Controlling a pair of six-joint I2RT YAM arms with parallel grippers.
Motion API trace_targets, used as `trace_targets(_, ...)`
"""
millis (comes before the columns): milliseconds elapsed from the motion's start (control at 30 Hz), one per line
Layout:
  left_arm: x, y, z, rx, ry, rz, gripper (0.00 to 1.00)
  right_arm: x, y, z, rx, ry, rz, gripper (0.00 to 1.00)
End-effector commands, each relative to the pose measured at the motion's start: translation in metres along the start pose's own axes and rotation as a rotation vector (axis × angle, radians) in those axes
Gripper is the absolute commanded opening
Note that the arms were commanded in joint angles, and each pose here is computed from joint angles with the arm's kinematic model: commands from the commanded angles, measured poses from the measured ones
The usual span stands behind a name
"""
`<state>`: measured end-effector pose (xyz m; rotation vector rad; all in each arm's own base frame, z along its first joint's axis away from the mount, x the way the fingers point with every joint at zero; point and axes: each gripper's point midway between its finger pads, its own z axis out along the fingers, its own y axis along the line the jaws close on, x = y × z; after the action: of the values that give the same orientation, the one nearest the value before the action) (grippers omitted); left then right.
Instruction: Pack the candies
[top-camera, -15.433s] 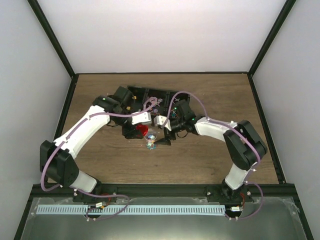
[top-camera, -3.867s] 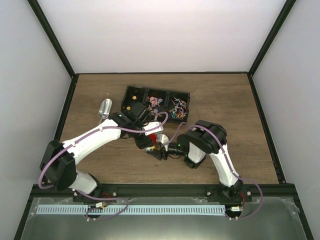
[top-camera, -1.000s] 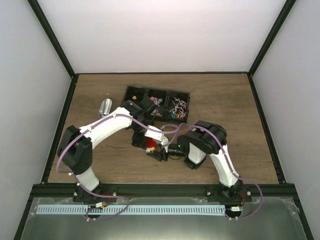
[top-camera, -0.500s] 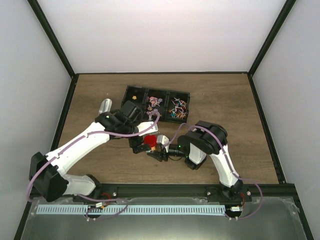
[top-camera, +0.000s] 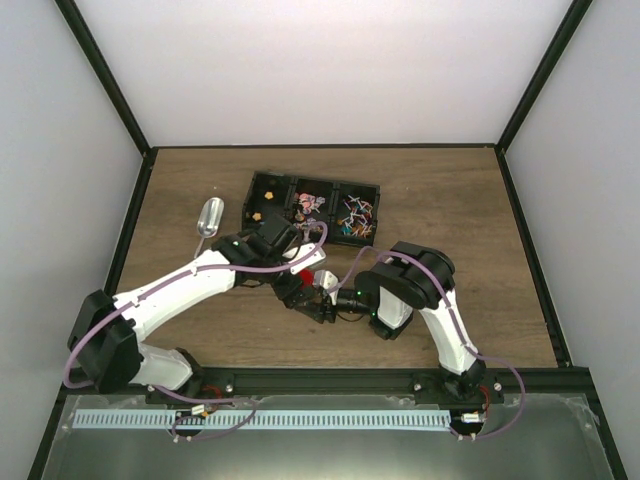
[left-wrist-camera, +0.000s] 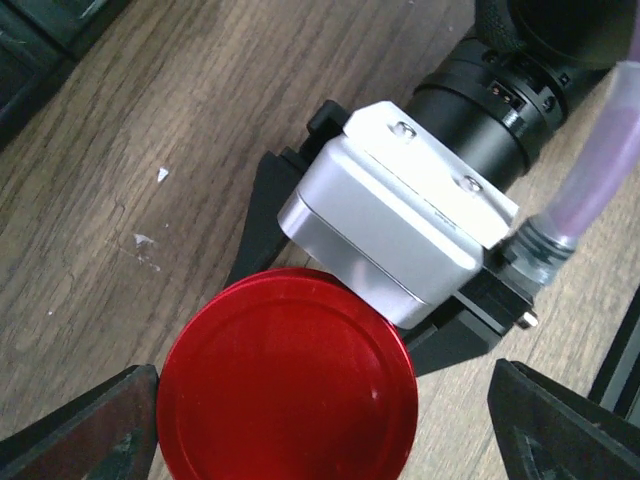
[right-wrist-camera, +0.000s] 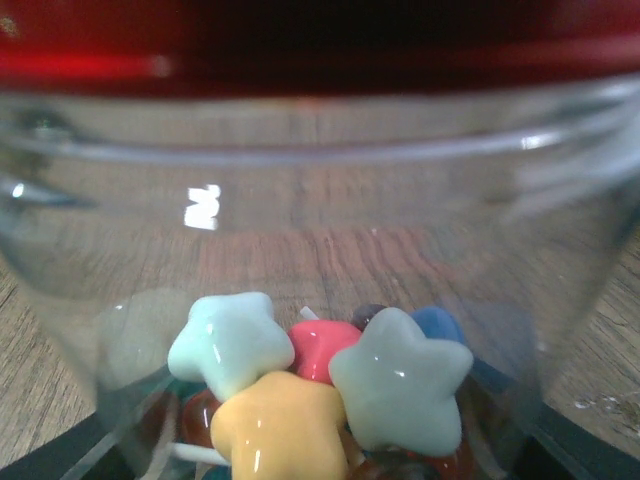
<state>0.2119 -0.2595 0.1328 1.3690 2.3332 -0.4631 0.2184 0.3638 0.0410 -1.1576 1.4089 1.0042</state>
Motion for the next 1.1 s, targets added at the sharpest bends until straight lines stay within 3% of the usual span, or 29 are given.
trace_targets(0, 0.003, 0.008, 0.009, -0.054, 0.013, -0.022, 0.89, -0.043, -0.003, -0.005, 0.045, -0.171, -0.095, 0.33)
trace_targets(233, 0.011, 0.020, 0.016, -0.108, 0.062, -0.006, 0.81, -0.043, -0.002, -0.005, 0.041, -0.172, -0.096, 0.34)
trace_targets(467, -0.001, 0.013, 0.014, -0.063, 0.025, 0.044, 0.61, -0.043, 0.000, -0.006, 0.029, -0.172, -0.097, 0.33)
trace_targets(633, 0.016, -0.007, 0.018, 0.073, 0.086, 0.350, 0.57, -0.044, 0.005, -0.007, 0.003, -0.178, -0.107, 0.31)
trace_targets(733, 0.049, -0.003, 0.026, 0.129, 0.257, 0.526, 0.57, -0.045, 0.009, -0.007, -0.017, -0.183, -0.118, 0.30)
trace_targets(833, 0.063, 0.009, 0.029, 0.171, 0.363, 0.624, 0.57, -0.044, 0.014, -0.007, -0.045, -0.185, -0.138, 0.30)
trace_targets(1067, 0.055, 0.028, 0.024, 0.213, 0.459, 0.811, 0.60, -0.044, 0.020, -0.009, -0.073, -0.187, -0.157, 0.28)
